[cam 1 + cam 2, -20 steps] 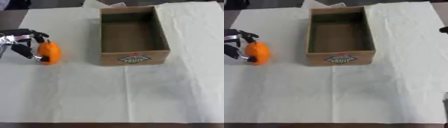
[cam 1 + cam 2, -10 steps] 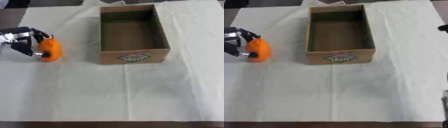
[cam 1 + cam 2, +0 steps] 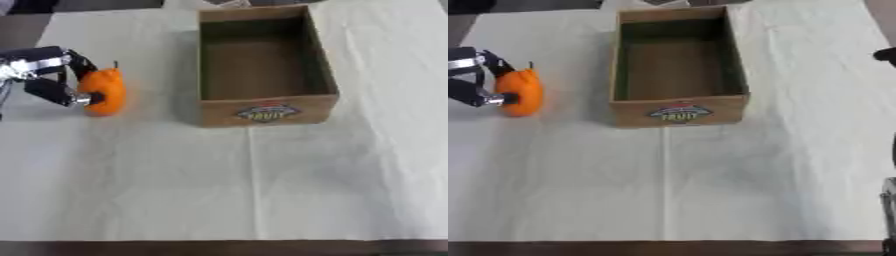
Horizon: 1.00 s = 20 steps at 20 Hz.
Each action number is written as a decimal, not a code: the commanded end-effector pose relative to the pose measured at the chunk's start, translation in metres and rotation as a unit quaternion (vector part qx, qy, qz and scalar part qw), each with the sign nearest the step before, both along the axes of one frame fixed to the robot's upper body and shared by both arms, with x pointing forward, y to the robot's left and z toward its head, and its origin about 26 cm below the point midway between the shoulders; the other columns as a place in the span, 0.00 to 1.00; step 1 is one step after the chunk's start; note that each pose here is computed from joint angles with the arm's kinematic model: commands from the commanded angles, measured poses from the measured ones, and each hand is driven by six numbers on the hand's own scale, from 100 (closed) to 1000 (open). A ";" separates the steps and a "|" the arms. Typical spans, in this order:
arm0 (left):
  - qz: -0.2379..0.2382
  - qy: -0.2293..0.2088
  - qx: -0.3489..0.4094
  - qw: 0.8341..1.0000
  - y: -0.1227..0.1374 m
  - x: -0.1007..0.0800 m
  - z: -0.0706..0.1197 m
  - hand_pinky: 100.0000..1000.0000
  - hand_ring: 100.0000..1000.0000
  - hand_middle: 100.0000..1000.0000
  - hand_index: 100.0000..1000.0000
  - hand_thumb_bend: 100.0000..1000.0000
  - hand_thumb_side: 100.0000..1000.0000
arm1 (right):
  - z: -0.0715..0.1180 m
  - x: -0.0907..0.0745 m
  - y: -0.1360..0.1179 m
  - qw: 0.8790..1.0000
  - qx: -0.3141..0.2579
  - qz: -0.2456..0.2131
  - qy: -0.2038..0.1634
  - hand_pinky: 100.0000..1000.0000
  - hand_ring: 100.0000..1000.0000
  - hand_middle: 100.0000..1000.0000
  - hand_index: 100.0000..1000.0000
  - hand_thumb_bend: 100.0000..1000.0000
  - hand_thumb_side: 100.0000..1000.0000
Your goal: Pick up objects on the table and place them in the box.
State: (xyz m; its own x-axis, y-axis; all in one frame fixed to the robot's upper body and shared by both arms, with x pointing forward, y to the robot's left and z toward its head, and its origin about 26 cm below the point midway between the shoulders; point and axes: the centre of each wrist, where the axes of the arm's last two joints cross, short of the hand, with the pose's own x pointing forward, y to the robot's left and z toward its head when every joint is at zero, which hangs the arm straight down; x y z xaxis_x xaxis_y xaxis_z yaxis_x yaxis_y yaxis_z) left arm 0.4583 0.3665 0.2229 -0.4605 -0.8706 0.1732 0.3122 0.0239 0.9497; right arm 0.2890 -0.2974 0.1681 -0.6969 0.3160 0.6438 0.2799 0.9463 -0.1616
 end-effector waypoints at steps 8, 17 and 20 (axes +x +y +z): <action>-0.060 0.007 0.049 0.997 0.003 -0.004 0.018 0.34 0.60 0.49 0.75 0.17 0.48 | 0.007 -0.002 -0.001 1.000 -0.005 -0.003 -0.010 0.91 0.99 0.55 0.81 0.00 0.94; -0.053 -0.025 0.025 0.998 0.005 -0.008 0.030 0.22 0.49 0.41 0.66 0.00 0.26 | 0.006 -0.003 -0.002 1.000 -0.003 -0.003 -0.007 0.91 0.99 0.55 0.81 0.00 0.94; -0.042 -0.041 0.014 0.998 0.007 -0.010 0.034 0.18 0.46 0.36 0.61 0.00 0.27 | 0.005 -0.003 -0.002 1.000 -0.003 -0.003 -0.007 0.91 0.99 0.55 0.81 0.00 0.94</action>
